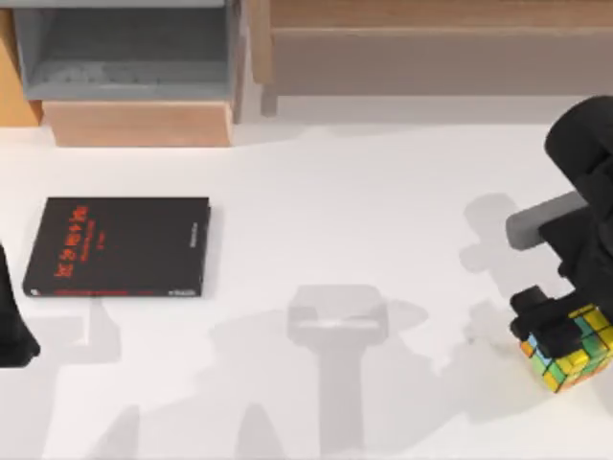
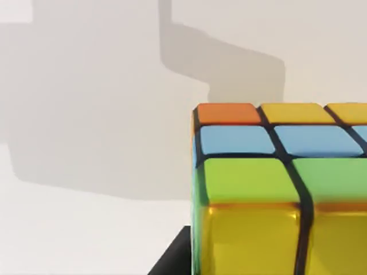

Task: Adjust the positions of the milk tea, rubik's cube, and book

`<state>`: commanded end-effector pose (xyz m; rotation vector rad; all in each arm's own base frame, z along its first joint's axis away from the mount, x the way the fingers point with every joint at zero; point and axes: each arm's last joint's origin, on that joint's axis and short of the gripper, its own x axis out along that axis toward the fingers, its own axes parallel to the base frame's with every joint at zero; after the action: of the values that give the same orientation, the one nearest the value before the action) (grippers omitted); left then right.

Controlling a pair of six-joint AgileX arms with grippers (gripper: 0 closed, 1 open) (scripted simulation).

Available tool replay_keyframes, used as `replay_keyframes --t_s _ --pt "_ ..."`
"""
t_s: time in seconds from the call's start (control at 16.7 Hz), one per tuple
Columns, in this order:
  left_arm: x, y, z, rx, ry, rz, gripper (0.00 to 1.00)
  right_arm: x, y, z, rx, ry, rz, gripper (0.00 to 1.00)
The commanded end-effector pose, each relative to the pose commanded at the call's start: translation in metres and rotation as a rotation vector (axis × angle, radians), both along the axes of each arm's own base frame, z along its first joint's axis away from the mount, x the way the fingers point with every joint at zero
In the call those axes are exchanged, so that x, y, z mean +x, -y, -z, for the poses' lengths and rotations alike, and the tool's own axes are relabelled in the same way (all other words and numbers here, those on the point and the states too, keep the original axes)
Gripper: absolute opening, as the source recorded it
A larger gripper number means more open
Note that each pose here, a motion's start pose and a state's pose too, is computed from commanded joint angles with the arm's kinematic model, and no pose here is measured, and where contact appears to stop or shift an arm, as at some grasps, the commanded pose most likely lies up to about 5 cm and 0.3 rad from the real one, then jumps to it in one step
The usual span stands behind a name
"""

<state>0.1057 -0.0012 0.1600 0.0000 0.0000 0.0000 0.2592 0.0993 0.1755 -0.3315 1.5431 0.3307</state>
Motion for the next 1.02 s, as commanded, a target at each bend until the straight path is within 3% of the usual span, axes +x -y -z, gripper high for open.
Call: replay_keyframes --t_s 0.3,0.48,0.72,1.02 --pt "0.000 0.000 0.000 0.000 0.000 0.000 1.00 0.003 0.000 -0.001 0.005 0.017 0.006 0.00" --pt "0.000 0.000 0.000 0.000 0.000 0.000 1.00 0.020 0.003 -0.015 0.048 0.158 0.042 0.00" --pt "0.000 0.000 0.000 0.000 0.000 0.000 1.00 0.058 0.015 -0.054 0.143 0.508 0.128 0.00" --pt "0.000 0.000 0.000 0.000 0.000 0.000 1.00 0.092 0.043 -0.142 0.269 1.093 0.245 0.00"
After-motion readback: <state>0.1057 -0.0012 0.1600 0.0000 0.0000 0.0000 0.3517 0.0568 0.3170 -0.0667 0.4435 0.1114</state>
